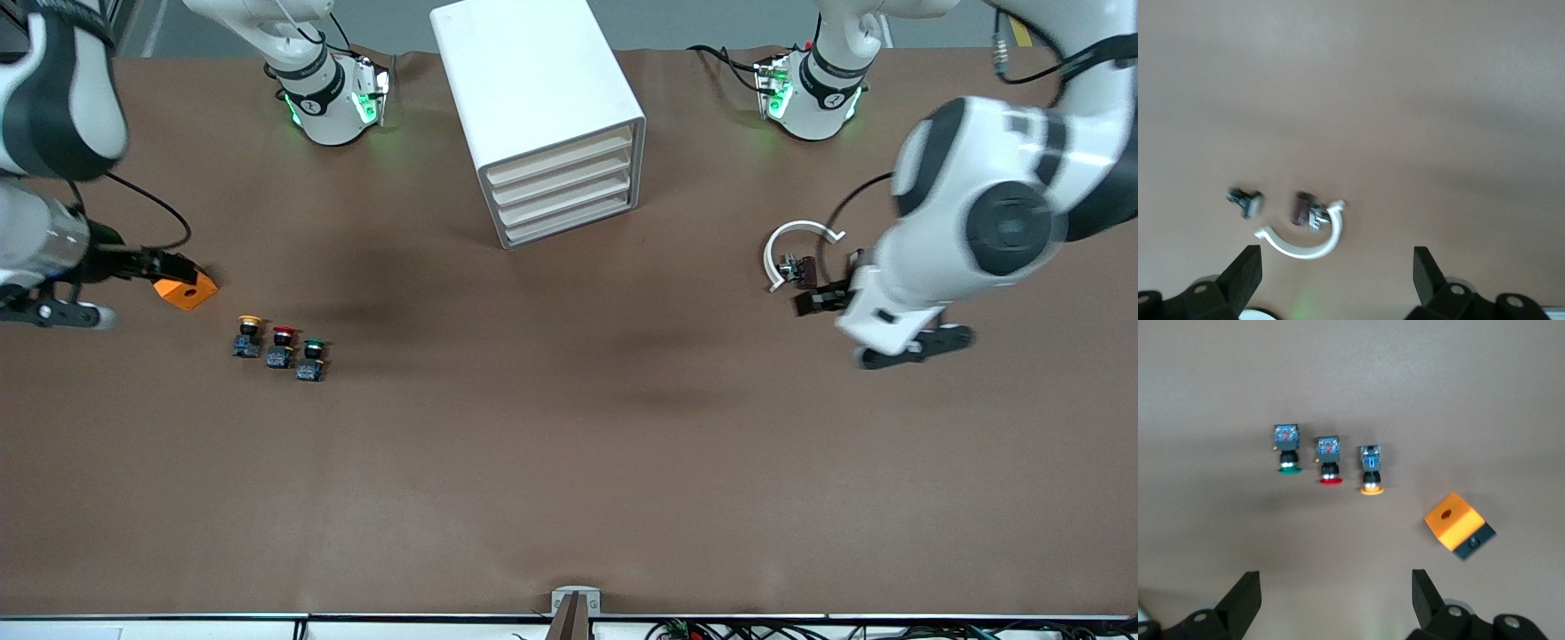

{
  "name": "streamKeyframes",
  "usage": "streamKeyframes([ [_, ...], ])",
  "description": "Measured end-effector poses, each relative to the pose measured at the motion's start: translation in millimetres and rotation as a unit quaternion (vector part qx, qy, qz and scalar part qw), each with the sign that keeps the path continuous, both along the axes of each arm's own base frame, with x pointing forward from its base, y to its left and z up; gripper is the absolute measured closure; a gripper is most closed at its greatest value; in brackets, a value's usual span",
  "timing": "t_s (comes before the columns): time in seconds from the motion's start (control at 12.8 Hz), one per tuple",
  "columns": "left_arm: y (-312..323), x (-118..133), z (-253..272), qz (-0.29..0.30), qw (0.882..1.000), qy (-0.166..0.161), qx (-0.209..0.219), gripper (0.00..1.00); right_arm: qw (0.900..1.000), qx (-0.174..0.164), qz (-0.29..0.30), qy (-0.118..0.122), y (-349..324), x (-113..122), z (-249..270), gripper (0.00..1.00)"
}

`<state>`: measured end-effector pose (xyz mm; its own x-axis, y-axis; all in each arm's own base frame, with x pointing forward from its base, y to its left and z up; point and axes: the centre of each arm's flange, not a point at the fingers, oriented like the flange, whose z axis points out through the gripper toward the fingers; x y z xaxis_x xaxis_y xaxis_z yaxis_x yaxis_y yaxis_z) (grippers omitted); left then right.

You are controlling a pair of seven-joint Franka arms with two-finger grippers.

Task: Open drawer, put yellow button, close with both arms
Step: 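Reach the right gripper to the yellow button while the left gripper reaches the cabinet, then grasp the yellow button with the right gripper while the left gripper grips the drawer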

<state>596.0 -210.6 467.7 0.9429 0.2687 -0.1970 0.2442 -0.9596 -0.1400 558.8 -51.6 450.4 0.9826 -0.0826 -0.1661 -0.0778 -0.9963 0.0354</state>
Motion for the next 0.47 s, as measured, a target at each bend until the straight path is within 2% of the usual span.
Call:
streamKeyframes([
  [0.16, -50, -16, -20, 0.044, 0.999, 0.007, 0.025, 0.00, 1.000, 0.001, -0.001, -0.014, -12, -5, -47, 0.00],
  [0.31, -93, -33, -42, 0.101, 0.994, 0.024, 0.036, 0.00, 1.000, 0.002, -0.008, -0.005, -24, -8, -87, 0.00],
  [0.47, -122, -46, -57, 0.170, 0.983, 0.056, 0.028, 0.00, 1.000, 0.006, 0.007, -0.004, -40, -3, -127, 0.00],
])
